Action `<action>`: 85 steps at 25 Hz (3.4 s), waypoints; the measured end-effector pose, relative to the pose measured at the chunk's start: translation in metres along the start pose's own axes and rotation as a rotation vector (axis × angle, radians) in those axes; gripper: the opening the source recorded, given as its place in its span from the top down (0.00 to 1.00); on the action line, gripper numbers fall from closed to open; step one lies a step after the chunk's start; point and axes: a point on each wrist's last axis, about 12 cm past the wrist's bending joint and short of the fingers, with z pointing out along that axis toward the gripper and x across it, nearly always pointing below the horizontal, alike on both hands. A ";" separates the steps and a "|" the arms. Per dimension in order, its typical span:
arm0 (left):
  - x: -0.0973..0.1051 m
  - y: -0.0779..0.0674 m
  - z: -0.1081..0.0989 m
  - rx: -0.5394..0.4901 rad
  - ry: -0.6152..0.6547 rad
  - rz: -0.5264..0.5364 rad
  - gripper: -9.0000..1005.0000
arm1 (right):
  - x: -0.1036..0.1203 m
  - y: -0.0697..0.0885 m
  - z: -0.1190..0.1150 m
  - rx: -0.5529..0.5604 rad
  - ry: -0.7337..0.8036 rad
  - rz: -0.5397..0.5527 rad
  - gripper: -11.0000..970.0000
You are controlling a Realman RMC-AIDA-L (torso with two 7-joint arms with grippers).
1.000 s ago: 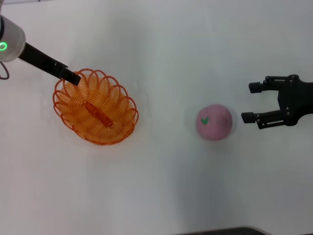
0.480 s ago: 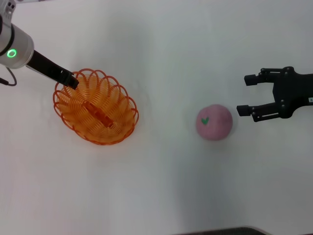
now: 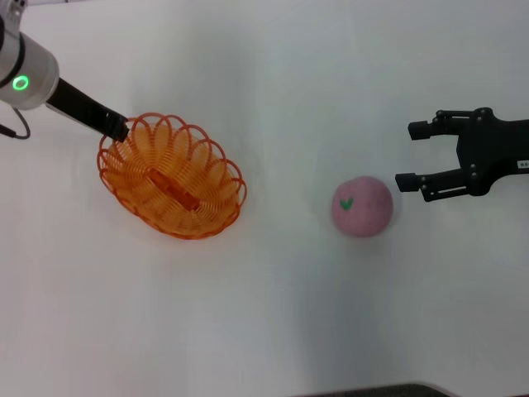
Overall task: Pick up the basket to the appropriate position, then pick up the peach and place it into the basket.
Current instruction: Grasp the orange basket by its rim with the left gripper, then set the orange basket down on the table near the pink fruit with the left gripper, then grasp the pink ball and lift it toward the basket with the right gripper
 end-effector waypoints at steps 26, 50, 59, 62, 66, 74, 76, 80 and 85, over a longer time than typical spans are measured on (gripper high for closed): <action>-0.022 -0.024 -0.059 0.077 -0.088 -0.364 0.95 | -0.018 -0.008 0.005 0.012 -0.020 -0.177 0.06; 0.061 0.007 -0.003 0.175 -0.106 -0.727 0.89 | -0.032 -0.012 0.012 0.029 -0.011 -0.231 0.06; 0.075 0.025 -0.024 0.107 -0.208 -0.685 0.73 | -0.032 -0.013 0.012 0.043 -0.012 -0.178 0.06; 0.071 0.024 -0.043 0.121 -0.280 -0.599 0.62 | -0.032 -0.013 0.013 0.039 -0.015 -0.150 0.06; 0.071 0.012 -0.065 0.209 -0.402 -0.406 0.45 | -0.035 -0.013 0.015 0.031 -0.028 -0.107 0.06; 0.114 -0.003 -0.067 0.379 -0.551 -0.013 0.37 | -0.052 -0.018 0.019 0.016 -0.030 0.012 0.06; 0.133 -0.001 -0.060 0.408 -0.575 0.041 0.36 | -0.058 -0.018 0.020 0.003 -0.019 0.018 0.06; 0.166 0.002 -0.048 0.432 -0.643 0.089 0.34 | -0.074 -0.019 0.020 -0.011 0.034 0.035 0.06; 0.195 0.007 -0.037 0.395 -0.716 0.087 0.32 | -0.101 -0.019 0.017 -0.029 0.164 0.056 0.06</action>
